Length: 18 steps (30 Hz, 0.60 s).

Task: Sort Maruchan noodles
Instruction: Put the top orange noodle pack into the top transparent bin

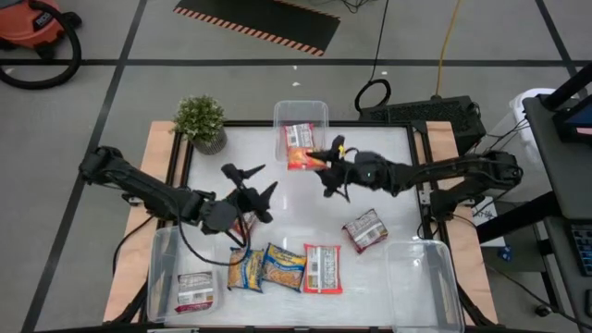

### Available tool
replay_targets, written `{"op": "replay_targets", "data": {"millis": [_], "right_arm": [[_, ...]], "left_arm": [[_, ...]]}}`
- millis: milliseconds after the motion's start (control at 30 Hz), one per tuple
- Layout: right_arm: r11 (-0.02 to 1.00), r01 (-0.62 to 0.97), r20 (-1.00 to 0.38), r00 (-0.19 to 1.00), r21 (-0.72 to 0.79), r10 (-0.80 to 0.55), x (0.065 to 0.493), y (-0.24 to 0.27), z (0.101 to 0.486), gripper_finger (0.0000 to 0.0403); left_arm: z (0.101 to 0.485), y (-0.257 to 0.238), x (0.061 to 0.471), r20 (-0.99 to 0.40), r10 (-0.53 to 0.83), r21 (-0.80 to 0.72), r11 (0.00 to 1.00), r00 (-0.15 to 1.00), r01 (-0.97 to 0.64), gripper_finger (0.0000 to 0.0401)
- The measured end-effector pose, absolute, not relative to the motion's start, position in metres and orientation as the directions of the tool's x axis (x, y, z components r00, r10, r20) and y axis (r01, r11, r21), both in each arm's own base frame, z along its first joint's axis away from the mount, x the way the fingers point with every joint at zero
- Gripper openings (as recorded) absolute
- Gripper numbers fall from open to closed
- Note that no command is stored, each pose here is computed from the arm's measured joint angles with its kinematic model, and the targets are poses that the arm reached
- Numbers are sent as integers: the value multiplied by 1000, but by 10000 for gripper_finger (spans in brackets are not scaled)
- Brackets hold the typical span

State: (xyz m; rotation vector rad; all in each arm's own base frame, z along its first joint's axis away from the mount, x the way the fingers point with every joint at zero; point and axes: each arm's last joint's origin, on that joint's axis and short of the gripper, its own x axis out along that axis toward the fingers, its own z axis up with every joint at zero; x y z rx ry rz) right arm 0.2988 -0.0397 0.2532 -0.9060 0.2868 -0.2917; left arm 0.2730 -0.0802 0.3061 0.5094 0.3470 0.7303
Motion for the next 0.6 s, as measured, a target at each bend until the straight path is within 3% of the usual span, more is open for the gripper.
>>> {"op": "replay_targets", "data": {"millis": [233,400,600], "right_arm": [[594,199,-34,934,-780,-356,298,-84,279,128],[645,272,36,934,-714,-354,310,-105,309,128],[655,197,-61,935,-729,-349,335,-133,322,128]], "left_arm": [[296,-65,269,-256,635,490,735,729,-469,280],[294,-54,273,-279,635,474,743,720,-471,280],[293,-51,273,-290,643,475,739,709,-477,280]]}}
